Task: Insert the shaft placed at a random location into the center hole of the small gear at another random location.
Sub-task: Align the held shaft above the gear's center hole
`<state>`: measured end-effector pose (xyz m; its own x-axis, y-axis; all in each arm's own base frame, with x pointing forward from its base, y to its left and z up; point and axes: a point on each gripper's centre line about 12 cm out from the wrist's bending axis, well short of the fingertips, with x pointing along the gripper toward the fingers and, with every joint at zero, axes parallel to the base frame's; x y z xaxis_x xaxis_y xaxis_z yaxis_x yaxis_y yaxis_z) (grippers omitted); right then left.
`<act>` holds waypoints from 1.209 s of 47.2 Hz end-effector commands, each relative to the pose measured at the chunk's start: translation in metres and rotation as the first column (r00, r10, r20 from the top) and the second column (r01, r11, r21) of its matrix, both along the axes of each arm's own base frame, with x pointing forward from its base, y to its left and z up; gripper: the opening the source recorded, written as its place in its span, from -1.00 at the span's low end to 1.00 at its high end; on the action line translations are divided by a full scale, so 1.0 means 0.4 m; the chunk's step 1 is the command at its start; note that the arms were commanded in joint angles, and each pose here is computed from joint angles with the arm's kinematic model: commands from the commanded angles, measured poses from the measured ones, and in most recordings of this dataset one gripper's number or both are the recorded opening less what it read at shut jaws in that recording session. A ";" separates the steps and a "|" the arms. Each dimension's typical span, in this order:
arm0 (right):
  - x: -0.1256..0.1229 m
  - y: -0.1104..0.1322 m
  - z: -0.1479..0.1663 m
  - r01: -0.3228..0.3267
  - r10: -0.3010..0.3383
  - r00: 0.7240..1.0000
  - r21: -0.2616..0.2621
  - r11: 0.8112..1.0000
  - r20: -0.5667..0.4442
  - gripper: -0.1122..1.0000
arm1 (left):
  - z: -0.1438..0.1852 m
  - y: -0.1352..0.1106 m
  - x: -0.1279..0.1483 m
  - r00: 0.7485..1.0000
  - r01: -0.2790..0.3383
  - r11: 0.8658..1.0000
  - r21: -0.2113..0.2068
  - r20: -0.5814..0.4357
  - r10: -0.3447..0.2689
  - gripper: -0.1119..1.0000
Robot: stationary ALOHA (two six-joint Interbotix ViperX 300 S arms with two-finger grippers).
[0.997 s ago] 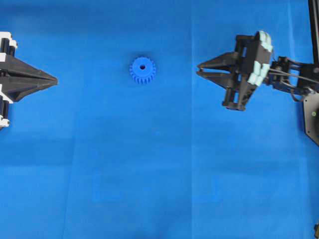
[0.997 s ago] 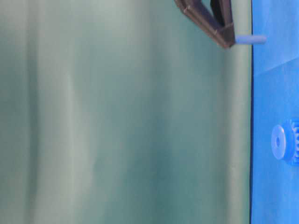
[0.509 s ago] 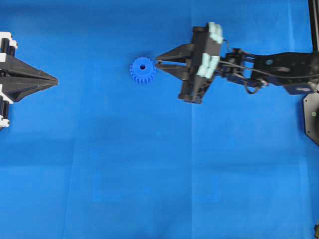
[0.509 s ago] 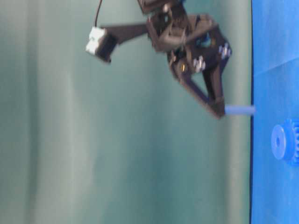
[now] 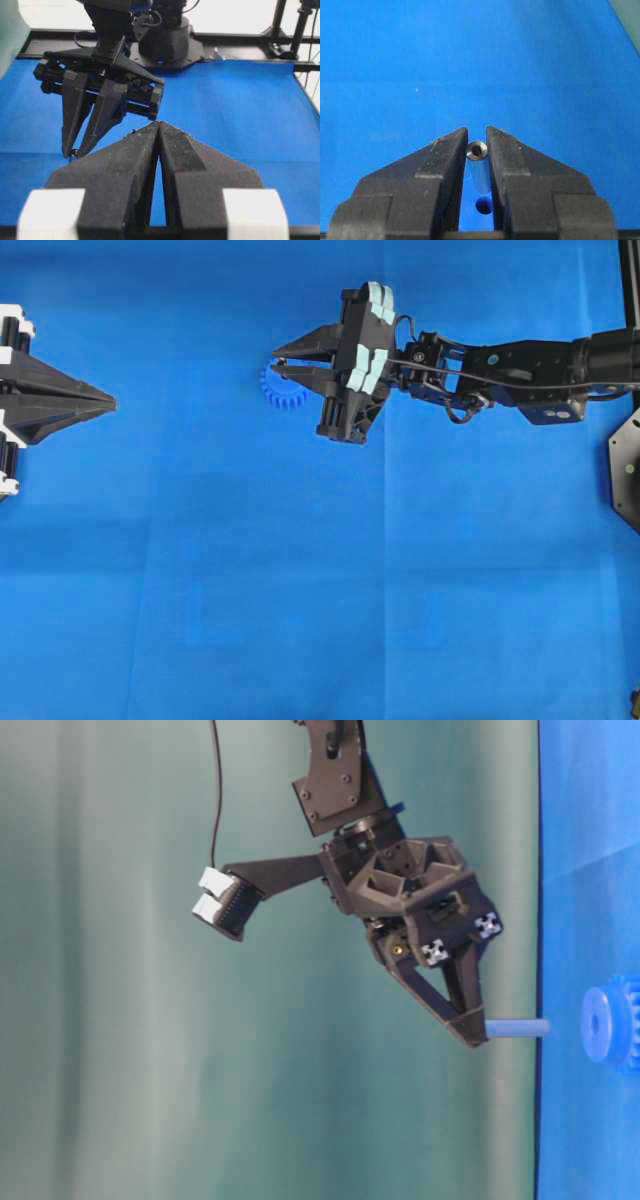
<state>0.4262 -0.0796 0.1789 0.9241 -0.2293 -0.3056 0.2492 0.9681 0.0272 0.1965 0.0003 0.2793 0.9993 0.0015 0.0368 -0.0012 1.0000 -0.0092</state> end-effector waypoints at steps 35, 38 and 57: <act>0.015 -0.007 -0.055 0.009 -0.009 1.000 0.008 1.000 -0.028 -0.72 | 0.006 0.000 0.004 1.000 0.000 1.000 0.001 0.006 0.000 -0.80; 0.015 -0.008 -0.055 0.011 -0.010 1.000 0.010 1.000 -0.028 -0.72 | 0.006 0.000 0.004 1.000 0.000 1.000 0.001 0.006 0.000 -0.80; -0.001 -0.003 0.042 0.000 0.001 0.999 -0.020 1.000 0.052 -0.72 | 0.006 0.000 0.004 1.000 0.000 1.000 0.001 0.006 0.000 -0.80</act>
